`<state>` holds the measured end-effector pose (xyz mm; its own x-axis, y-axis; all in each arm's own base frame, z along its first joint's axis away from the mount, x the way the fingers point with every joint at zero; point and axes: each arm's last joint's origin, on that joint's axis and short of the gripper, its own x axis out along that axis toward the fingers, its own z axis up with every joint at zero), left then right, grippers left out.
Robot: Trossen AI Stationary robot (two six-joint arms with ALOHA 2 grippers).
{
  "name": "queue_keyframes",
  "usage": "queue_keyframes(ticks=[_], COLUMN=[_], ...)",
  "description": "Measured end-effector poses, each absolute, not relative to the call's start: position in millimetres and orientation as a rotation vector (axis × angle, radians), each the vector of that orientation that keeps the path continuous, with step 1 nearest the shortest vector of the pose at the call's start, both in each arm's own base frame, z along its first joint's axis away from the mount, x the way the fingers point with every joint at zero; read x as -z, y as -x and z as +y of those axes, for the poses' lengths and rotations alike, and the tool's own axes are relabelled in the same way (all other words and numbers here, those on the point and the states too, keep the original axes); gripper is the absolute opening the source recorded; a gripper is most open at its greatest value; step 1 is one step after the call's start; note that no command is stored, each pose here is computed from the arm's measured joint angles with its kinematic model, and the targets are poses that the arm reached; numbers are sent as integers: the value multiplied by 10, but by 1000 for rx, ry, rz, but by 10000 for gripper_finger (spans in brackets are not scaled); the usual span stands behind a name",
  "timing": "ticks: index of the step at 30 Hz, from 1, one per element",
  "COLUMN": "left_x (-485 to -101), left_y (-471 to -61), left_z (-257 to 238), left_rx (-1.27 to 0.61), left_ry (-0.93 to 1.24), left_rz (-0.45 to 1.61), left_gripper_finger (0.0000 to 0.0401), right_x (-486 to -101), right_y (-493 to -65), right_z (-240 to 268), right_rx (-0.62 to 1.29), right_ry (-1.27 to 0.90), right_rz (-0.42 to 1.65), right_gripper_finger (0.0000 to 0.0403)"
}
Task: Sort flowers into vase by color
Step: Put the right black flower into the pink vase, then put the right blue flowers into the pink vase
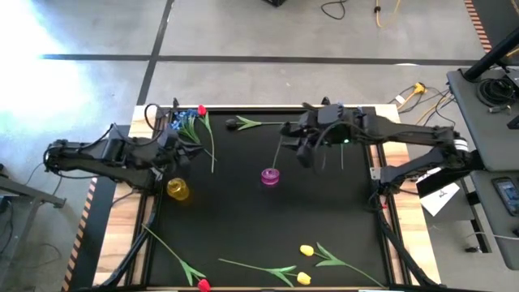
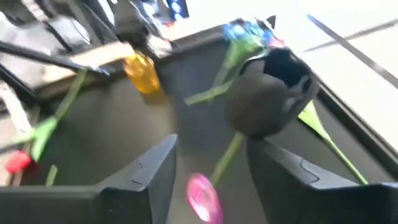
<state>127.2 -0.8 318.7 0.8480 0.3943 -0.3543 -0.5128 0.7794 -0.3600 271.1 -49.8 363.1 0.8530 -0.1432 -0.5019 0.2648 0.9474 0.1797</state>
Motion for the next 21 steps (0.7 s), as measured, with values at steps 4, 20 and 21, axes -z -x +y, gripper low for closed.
queue_keyframes(ticks=[4, 20, 21], left_x=[-3227, -3249, -3247], left_y=[-1247, -1248, -1251], left_z=[-5, -3, -4], left_rx=[-492, -491, -492], left_ry=[454, 454, 454], left_rz=[259, 247, 248], left_gripper_finger=[39, 39, 39], right_x=[-3644, -2813, -2752], right_y=[-2485, -1929, -1900], right_z=[-510, -871, -914], right_rx=[316, 833, 865], right_ry=[-246, -553, -581], right_rz=[637, 1101, 1104], right_gripper_finger=[203, 208, 208])
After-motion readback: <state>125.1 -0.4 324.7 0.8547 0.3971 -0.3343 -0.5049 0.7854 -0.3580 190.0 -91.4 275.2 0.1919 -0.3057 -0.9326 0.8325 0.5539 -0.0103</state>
